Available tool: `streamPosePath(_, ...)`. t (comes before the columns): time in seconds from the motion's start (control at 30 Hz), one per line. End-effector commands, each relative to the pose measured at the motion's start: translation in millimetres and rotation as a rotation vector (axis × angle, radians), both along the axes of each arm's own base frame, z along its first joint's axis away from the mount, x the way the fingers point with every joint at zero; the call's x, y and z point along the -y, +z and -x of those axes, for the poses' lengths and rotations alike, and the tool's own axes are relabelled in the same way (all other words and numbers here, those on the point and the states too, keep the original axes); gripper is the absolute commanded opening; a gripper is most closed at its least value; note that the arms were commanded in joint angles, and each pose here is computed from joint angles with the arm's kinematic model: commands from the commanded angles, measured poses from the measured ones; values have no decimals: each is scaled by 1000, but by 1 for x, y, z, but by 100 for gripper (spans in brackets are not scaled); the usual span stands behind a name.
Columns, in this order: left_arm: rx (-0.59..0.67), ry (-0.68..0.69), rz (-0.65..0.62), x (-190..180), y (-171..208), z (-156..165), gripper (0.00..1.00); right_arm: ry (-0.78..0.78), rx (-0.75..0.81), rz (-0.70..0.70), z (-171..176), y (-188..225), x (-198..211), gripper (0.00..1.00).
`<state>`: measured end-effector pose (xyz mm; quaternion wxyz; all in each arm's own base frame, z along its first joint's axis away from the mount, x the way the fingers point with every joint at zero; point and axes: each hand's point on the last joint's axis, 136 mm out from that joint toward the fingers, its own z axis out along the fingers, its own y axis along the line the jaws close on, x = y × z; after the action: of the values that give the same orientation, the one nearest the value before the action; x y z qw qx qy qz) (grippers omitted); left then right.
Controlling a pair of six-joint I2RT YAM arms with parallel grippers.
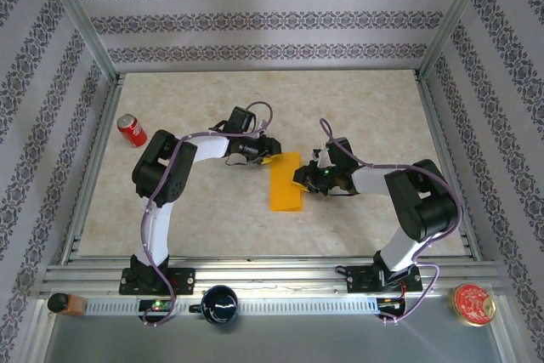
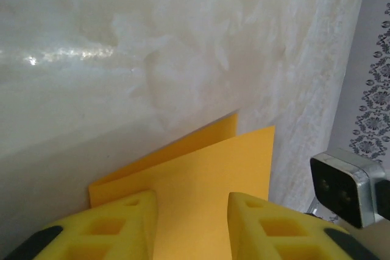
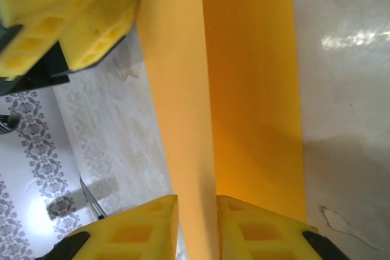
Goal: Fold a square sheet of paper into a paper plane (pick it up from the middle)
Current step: Fold the triangle a second time at the center of the table.
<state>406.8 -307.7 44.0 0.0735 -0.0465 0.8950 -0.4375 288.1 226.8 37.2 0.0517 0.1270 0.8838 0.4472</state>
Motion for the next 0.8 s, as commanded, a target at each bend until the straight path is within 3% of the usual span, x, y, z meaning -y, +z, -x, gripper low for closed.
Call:
streamPosePath(0.0,114,-9,-34,-4,40,0,42,-1,2,-17,-7,1,-1,19)
streamPosePath(0.23,243,22,-144,-30,68,19,45,-62,-8,-15,-17,-1,1,9)
streamPosePath(0.4,330,8,-158,-36,84,41,45,-77,-7,-26,-24,2,-1,7)
streamPosePath(0.5,407,-82,-193,-23,93,61,48,-99,-22,-49,-24,6,-1,12)
streamPosePath(0.77,663,-267,-432,9,87,114,52,-56,-16,-101,-17,19,-6,22)
